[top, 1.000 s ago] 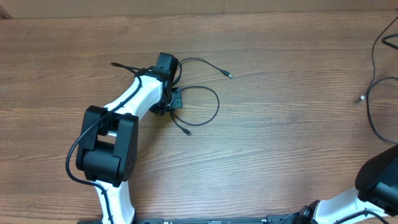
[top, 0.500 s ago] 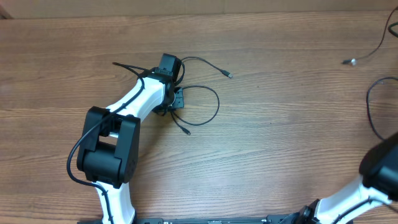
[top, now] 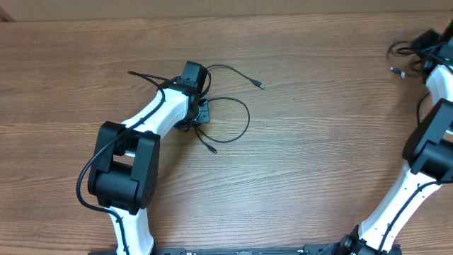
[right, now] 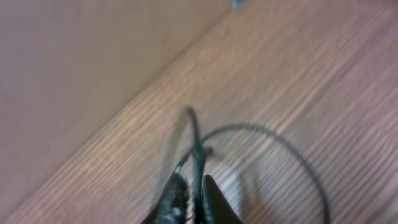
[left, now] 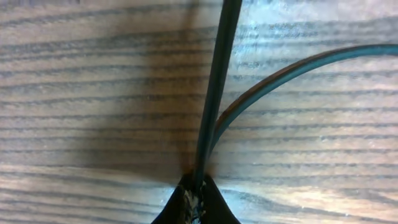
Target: Untangle cables
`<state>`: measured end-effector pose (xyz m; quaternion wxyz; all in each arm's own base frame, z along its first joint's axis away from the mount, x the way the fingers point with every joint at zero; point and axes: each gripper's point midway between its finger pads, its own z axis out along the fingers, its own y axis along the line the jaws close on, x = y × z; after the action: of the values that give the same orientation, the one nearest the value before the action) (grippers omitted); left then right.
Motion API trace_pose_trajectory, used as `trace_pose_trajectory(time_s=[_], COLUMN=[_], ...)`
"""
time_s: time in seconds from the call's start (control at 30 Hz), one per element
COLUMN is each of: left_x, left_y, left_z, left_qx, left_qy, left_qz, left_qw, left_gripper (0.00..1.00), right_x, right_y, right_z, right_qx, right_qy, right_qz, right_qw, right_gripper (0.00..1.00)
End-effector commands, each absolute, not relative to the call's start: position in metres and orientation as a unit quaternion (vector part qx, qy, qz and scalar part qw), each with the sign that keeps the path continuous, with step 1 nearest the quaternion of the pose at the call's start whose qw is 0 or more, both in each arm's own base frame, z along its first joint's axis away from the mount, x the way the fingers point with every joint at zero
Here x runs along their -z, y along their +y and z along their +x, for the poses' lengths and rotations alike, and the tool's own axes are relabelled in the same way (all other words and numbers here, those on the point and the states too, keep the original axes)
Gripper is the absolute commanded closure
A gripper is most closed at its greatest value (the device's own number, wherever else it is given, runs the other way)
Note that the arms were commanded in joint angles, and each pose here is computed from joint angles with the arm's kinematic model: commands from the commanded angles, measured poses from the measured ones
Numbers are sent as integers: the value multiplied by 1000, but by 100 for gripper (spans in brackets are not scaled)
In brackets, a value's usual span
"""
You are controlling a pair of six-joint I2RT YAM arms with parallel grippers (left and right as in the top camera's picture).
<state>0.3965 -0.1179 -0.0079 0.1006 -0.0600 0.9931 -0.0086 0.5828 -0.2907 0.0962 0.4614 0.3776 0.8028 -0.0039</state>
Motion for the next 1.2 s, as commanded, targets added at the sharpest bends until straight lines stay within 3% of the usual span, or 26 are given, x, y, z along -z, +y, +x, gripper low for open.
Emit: trace_pose_trajectory(time_s=[0.0, 0.03, 0.1, 0.5, 0.8, 0.97, 1.13, 1.17], left_x=[86, 86, 86, 85, 55, 17, -13, -19], left_y=[-114, -115, -116, -126, -182, -223, -230, -220], left_z=[337, 336, 335, 333, 343, 369, 390, 393], left_qx=[-9, -8, -8, 17, 162, 255, 225, 188], left_qy=[998, 998, 998, 998, 984, 965, 973, 981], left_qz=[-62, -62, -61, -59, -48, -51, -43, -46], left_qw=[-19, -21, -22, -29, -56, -45, -19, -13], left_gripper=[96, 96, 96, 96, 96, 96, 96, 88], right_x=[-104, -102, -104, -195, -165, -160, -156, -155], right_y=[-289, -288, -284, -256, -142, -76, -15, -5], right_z=[585, 584, 582, 536, 508, 507, 499, 496], right_qx=[11, 10, 0, -22, -154, -169, -176, -177], right_qy=[801, 804, 810, 852, 906, 941, 958, 960], right_qz=[378, 380, 377, 392, 346, 249, 195, 187], right_qw=[464, 458, 449, 348, 190, 156, 119, 111], right_gripper=[46, 25, 0, 0, 0, 0, 0, 0])
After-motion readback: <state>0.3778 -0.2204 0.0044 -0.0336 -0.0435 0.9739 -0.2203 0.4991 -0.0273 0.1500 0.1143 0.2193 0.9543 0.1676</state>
